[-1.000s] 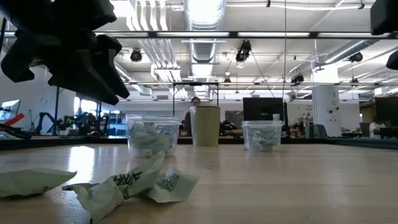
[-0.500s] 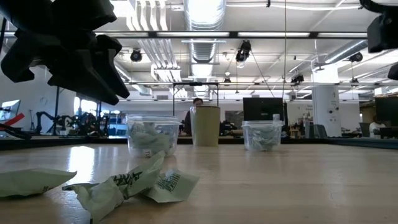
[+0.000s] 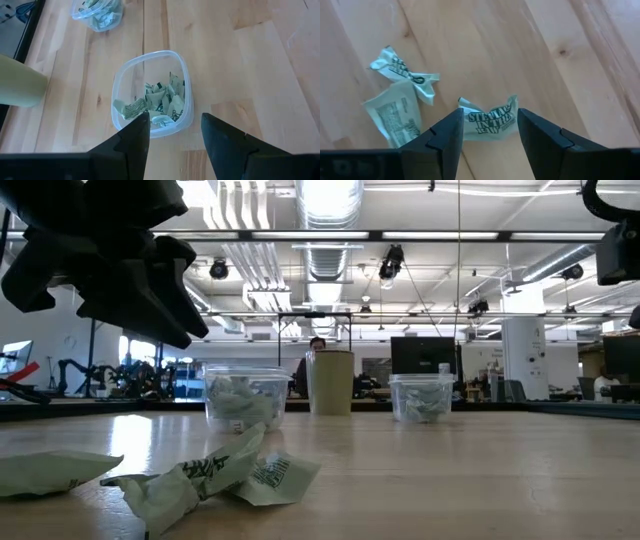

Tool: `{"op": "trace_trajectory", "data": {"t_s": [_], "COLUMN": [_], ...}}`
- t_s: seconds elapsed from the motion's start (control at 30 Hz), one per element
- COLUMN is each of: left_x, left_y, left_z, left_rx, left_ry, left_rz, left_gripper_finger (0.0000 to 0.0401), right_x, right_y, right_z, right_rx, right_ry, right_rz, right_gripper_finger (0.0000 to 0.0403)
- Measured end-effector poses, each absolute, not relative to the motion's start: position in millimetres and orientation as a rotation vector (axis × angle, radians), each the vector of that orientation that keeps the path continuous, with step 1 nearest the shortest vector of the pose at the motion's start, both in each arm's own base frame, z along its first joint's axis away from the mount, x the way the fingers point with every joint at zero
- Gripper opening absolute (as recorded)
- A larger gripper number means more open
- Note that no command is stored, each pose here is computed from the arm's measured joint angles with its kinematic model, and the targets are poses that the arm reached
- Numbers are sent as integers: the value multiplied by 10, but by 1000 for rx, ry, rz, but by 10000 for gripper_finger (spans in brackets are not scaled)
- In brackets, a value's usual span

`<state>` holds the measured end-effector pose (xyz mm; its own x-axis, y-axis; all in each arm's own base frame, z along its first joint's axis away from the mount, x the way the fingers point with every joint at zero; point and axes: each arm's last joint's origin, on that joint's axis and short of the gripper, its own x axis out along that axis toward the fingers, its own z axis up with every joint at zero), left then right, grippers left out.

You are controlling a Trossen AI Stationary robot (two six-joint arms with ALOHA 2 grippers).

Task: Pick and place Stevia / Truvia into bins
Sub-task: Put the green stevia packet into the right transparent container

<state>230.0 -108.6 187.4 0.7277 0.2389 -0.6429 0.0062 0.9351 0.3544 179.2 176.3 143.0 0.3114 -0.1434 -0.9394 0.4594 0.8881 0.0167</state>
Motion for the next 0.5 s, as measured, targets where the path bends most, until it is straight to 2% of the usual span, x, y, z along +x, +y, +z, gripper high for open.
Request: {"op": "trace_trajectory", "data": {"t_s": [0.27,0.37,0.5], "left_x": [2300,2300,2300], "left_y": [-1086,-1086,-1086], "left_z": [1874,1874,1874], "left_rx": [347,347,347], "left_ry": [748,748,748], "left_rz": [131,131,131], "left_gripper_finger": [162,162,162], "right_x": [1769,1768,1767], "right_y": [1738,1739,1743], "right_z": [1395,1395,1395], "right_rx": [279,265,241], "right_ry": [1203,1206,1223], "right_rz": [-403,-393,-364], "right_gripper_finger": [163,137,79]}}
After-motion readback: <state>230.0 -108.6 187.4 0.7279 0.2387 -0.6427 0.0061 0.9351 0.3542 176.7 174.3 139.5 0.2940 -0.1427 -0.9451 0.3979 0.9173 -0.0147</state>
